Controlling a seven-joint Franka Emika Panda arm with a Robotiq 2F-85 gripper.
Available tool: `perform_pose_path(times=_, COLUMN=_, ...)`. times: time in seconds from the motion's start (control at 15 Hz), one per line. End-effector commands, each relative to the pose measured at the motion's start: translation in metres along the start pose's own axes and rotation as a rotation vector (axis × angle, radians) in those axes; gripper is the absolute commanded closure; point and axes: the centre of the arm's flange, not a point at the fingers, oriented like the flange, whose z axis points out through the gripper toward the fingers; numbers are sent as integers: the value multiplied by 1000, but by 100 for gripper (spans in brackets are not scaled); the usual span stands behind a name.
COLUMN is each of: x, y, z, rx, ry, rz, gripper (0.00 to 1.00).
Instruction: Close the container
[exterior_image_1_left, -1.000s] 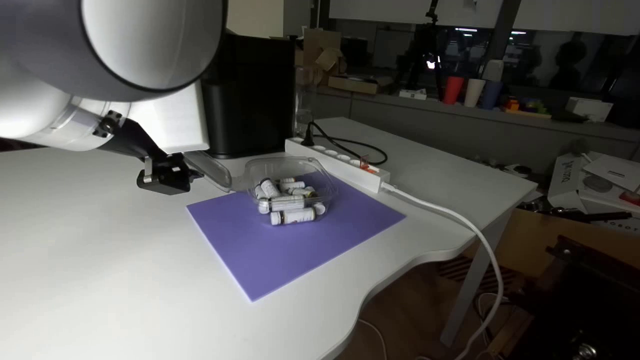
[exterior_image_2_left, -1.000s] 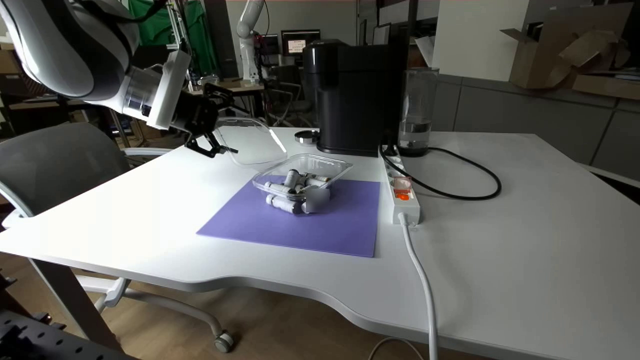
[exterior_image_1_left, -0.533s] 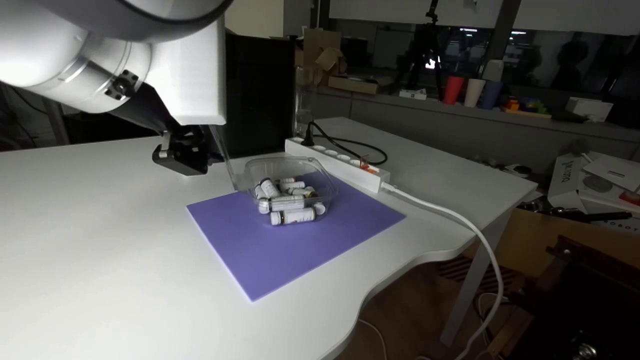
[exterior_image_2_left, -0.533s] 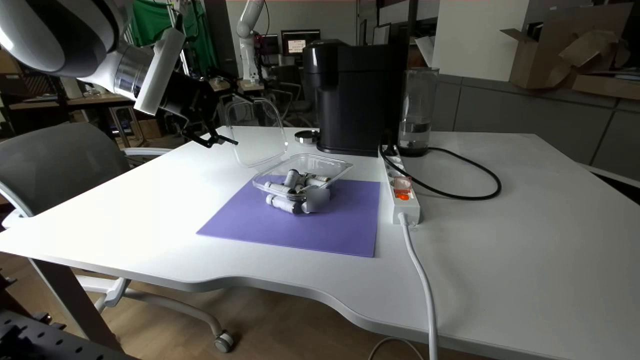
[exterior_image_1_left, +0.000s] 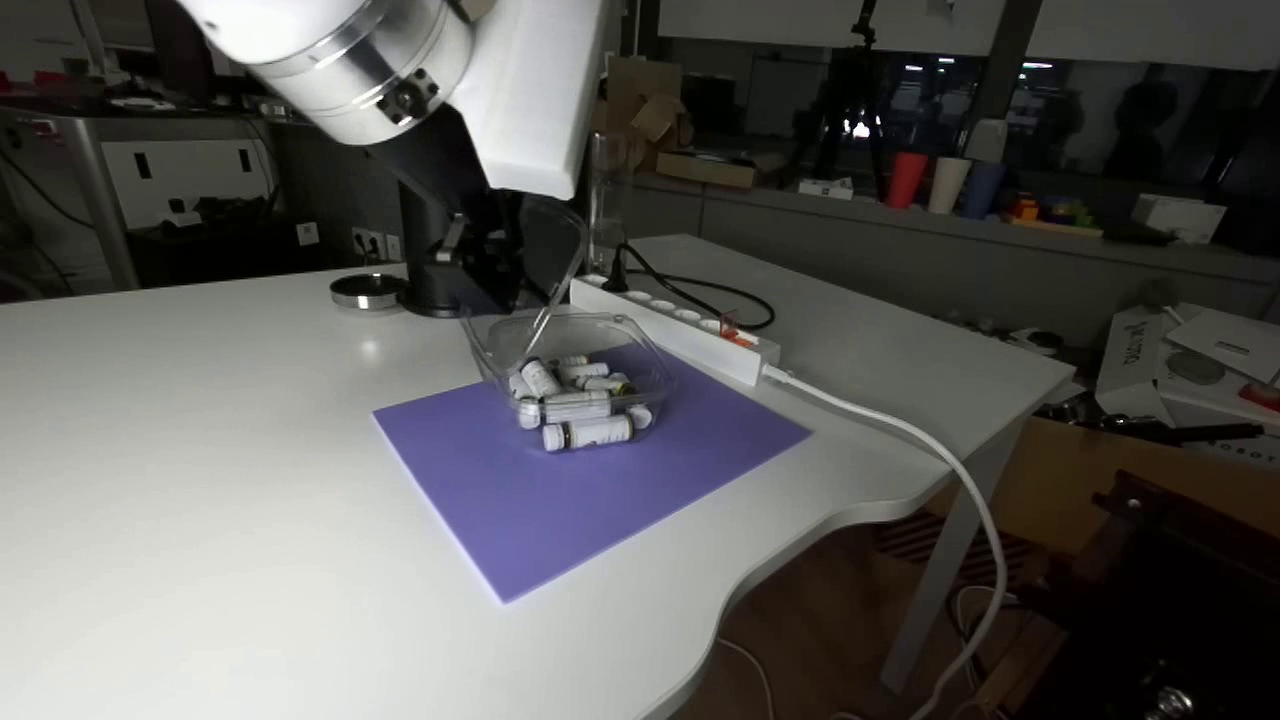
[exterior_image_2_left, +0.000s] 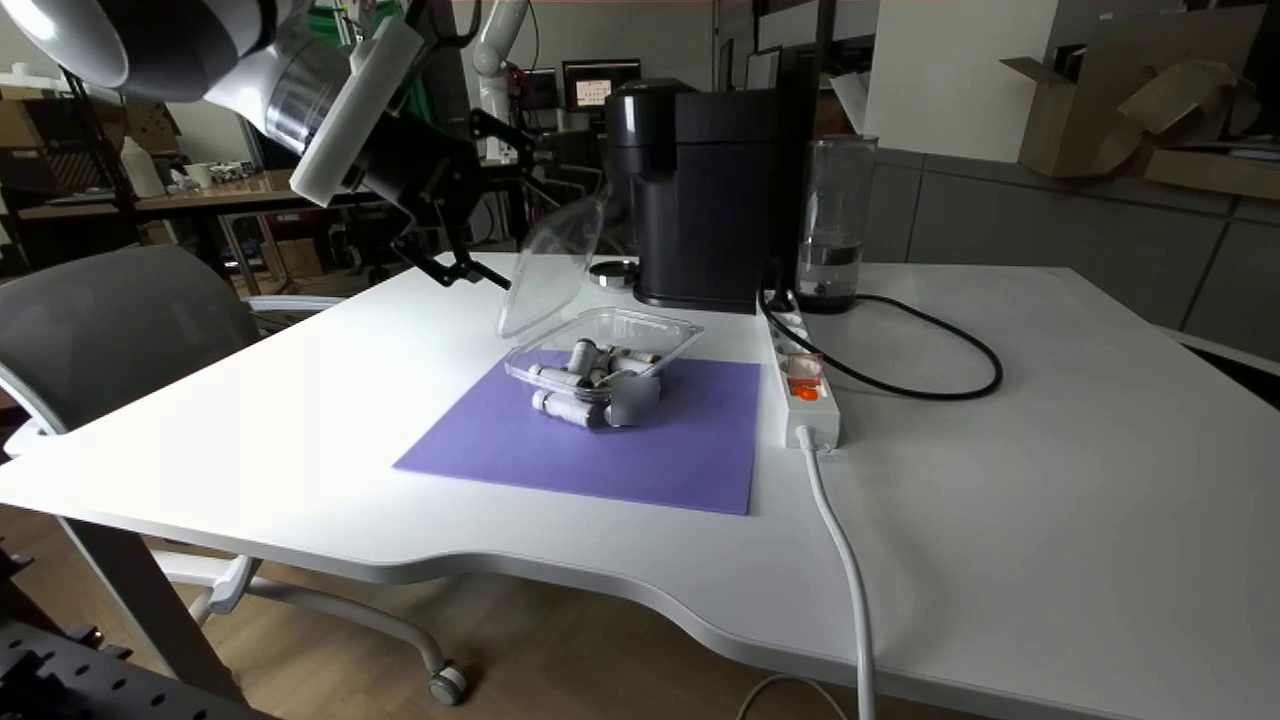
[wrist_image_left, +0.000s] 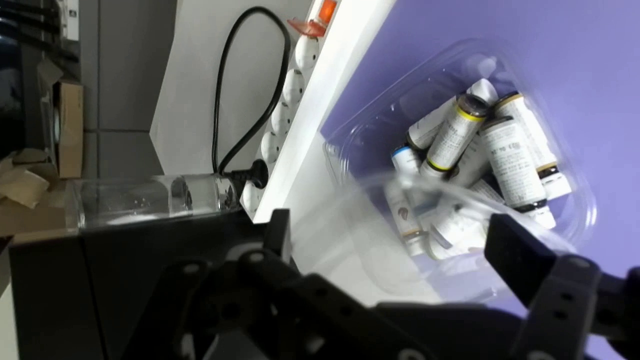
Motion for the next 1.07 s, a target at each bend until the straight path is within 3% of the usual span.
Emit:
perform_pose_path(times=0.0, x=-36, y=25, z=6, rx=28, ry=-24, rz=97, gripper=0)
perform_pose_path(times=0.2, x=-53, y=40, z=15, rx=62, ry=-41, rz=158, gripper=0)
perform_pose_path(times=0.6, x=-81, y=56, z=19, rx=308, ry=59, rz=272, gripper=0)
perform_pose_path(times=1.0, x=-100, y=71, z=9, rx=454, ry=140, rz=287, gripper=0)
